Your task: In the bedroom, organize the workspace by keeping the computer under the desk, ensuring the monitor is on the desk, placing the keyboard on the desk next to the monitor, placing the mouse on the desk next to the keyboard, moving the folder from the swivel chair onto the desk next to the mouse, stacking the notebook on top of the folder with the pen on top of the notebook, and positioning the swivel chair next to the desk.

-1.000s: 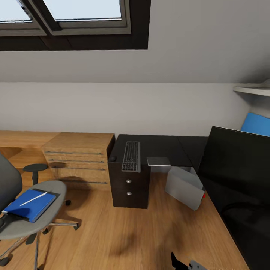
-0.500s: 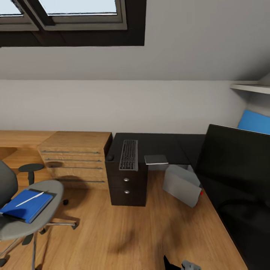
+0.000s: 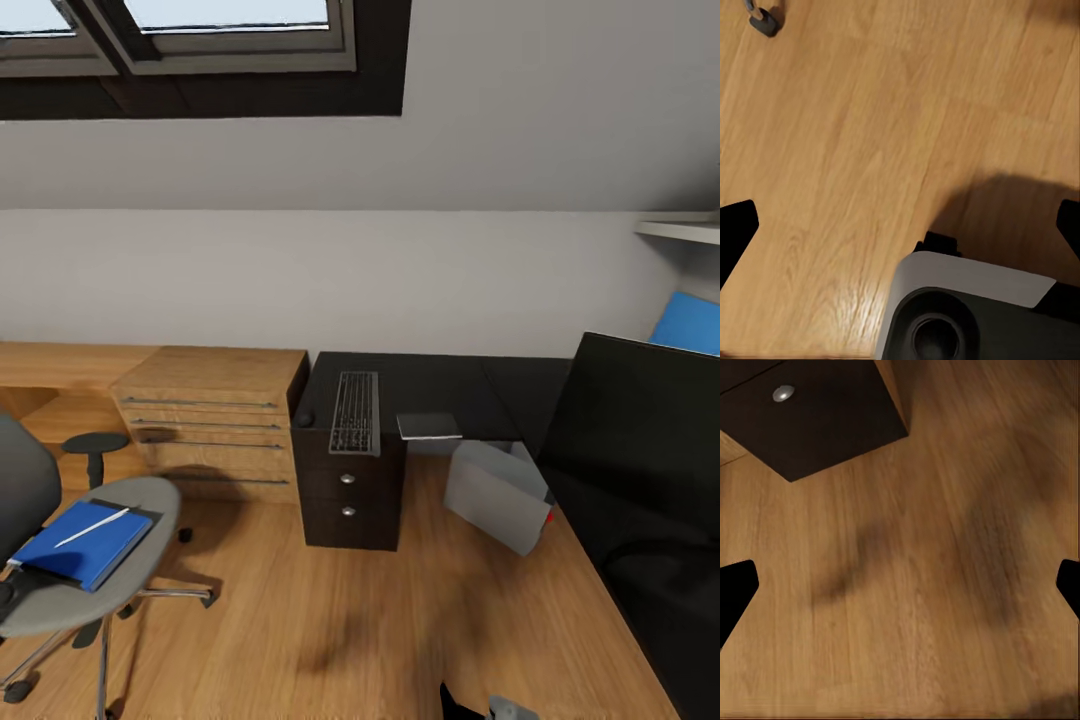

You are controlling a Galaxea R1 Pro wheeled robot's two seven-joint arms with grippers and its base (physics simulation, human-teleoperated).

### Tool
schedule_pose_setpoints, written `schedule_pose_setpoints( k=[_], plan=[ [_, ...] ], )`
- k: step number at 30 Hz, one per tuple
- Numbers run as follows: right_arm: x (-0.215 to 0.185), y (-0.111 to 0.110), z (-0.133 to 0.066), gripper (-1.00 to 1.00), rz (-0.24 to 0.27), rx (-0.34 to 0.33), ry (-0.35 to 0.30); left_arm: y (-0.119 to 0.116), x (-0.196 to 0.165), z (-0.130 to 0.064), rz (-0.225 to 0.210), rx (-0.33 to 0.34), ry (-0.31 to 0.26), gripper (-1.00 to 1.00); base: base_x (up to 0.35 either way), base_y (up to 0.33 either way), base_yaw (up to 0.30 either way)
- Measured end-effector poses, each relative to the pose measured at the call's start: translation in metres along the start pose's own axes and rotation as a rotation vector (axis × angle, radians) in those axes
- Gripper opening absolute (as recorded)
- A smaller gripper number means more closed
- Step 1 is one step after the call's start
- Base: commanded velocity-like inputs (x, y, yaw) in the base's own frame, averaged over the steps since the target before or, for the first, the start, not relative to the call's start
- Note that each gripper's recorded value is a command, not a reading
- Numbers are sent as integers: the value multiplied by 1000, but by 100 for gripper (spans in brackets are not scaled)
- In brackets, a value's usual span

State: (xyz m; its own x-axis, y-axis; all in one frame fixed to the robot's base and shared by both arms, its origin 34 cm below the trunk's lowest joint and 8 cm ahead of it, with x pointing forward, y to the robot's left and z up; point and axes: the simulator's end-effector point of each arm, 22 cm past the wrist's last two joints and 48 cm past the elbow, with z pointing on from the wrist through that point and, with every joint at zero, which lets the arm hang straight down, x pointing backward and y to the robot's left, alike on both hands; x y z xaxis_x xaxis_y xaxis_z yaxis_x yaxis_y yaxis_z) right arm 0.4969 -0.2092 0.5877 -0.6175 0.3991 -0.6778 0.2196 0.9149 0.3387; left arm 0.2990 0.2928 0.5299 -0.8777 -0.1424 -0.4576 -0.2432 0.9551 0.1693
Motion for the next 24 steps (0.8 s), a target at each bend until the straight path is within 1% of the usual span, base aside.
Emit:
schedule_pose_setpoints(
  k=[19, 24],
  plan=[
    [0, 0, 0, 100, 1, 2, 0, 0, 0, 0, 1, 1, 0, 100, -327, 0, 0],
    [0, 0, 0, 100, 1, 2, 1, 0, 0, 0, 1, 1, 0, 100, -322, -61, 0]
  ],
)
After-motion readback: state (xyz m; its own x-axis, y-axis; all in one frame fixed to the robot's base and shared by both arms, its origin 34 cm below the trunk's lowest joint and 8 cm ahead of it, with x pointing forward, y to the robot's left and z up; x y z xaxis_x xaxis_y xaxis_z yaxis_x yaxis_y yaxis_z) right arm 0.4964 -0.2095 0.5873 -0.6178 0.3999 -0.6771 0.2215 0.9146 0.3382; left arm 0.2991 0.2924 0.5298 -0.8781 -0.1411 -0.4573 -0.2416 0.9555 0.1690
